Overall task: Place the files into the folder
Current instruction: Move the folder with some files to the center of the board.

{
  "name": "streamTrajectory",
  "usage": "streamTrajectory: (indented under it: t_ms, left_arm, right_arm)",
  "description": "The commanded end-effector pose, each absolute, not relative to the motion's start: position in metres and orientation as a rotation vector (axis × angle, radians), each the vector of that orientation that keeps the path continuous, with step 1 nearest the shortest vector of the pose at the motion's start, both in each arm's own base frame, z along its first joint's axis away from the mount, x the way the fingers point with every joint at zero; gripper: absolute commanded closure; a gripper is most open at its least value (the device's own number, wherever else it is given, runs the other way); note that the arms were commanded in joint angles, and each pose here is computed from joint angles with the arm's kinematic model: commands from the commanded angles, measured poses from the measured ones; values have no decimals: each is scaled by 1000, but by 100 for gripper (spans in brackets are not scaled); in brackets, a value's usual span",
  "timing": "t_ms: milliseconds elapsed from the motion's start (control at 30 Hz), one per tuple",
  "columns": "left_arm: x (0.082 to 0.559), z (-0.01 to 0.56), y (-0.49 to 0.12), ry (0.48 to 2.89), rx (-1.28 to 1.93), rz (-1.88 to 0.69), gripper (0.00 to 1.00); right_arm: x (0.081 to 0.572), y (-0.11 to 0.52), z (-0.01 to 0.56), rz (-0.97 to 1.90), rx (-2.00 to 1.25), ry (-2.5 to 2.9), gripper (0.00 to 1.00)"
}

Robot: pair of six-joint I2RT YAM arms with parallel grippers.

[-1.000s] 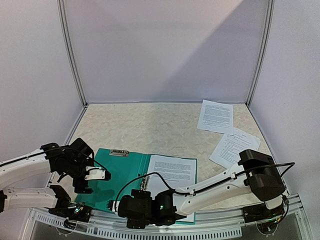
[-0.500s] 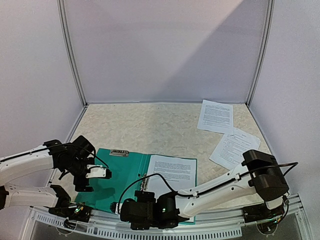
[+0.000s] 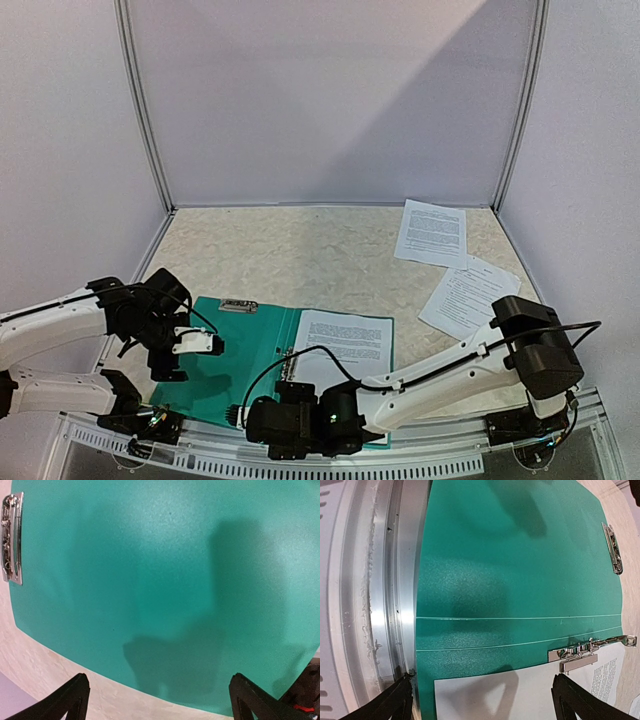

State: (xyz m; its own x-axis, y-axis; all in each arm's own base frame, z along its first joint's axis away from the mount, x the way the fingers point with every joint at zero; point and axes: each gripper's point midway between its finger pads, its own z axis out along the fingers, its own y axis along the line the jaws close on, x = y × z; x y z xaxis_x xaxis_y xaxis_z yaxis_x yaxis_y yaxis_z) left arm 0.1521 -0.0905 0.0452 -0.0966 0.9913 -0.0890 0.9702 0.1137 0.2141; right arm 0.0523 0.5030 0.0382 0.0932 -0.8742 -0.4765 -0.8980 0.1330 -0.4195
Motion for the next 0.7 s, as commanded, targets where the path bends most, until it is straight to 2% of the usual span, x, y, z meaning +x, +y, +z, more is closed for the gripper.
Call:
streamTrajectory:
  t_ms: [0, 667]
  left_arm:
    - [157, 52, -95, 2176, 1938, 130, 0]
    - [158, 54, -95, 2180, 1939, 128, 1]
  right_arm:
    - [117, 459, 34, -262, -1653, 1798, 3]
    - [134, 458, 54, -279, -1611, 1781, 3]
